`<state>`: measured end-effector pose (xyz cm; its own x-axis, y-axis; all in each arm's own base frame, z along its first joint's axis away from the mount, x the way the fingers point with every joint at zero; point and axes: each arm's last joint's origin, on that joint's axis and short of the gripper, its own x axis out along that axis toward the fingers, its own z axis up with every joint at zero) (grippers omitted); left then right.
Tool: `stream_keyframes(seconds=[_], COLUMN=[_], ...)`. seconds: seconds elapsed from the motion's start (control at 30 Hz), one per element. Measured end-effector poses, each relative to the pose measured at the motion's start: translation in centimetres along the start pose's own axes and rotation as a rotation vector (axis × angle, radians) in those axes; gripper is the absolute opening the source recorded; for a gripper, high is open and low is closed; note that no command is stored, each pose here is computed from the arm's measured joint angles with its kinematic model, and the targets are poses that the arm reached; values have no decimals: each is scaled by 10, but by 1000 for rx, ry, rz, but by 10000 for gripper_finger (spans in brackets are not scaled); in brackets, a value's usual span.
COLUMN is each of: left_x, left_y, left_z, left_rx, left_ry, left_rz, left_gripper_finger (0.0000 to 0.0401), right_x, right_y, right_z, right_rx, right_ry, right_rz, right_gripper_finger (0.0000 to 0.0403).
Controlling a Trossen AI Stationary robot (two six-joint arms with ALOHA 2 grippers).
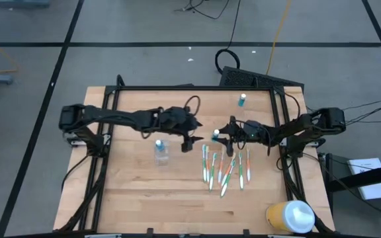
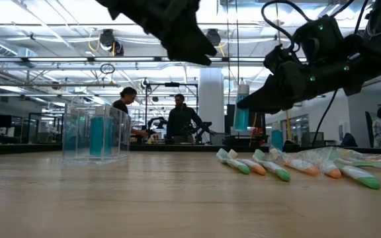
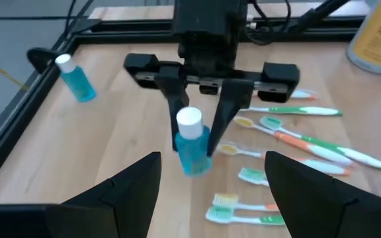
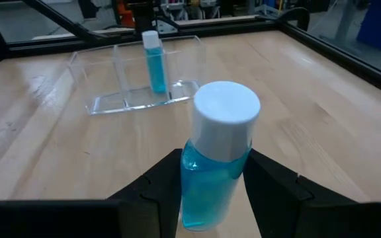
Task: Pick & Place toothbrushing station
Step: Put the blue mouthwash in the transparent organizer
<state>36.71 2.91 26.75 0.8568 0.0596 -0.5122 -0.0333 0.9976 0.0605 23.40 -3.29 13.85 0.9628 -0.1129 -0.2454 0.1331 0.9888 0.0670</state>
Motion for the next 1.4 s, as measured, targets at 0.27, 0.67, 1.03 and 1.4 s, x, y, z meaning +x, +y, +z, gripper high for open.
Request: stream_keyframes(seconds=[0.27,0.67,1.03,1.4], left_x=[38,67,74,74], left_y=[1,5,17,18], left_z=[-1,-12,-19,-17], left_rx=[24,1,-40,-46], left_ry=[-21,-63,-63,-85], left_rz=[2,-65,-117,-127], left_gripper_finger=[278,278,278,230], right_x=[0,0,0,0], right_y=[3,3,7,7], right_z=[0,1,1,1], right_rx=[-5,-7,-16,-18], right_ry=[0,-2,-4,-8], right_rz=[10,12,28,25], right_gripper_finger=[141,140,140,141])
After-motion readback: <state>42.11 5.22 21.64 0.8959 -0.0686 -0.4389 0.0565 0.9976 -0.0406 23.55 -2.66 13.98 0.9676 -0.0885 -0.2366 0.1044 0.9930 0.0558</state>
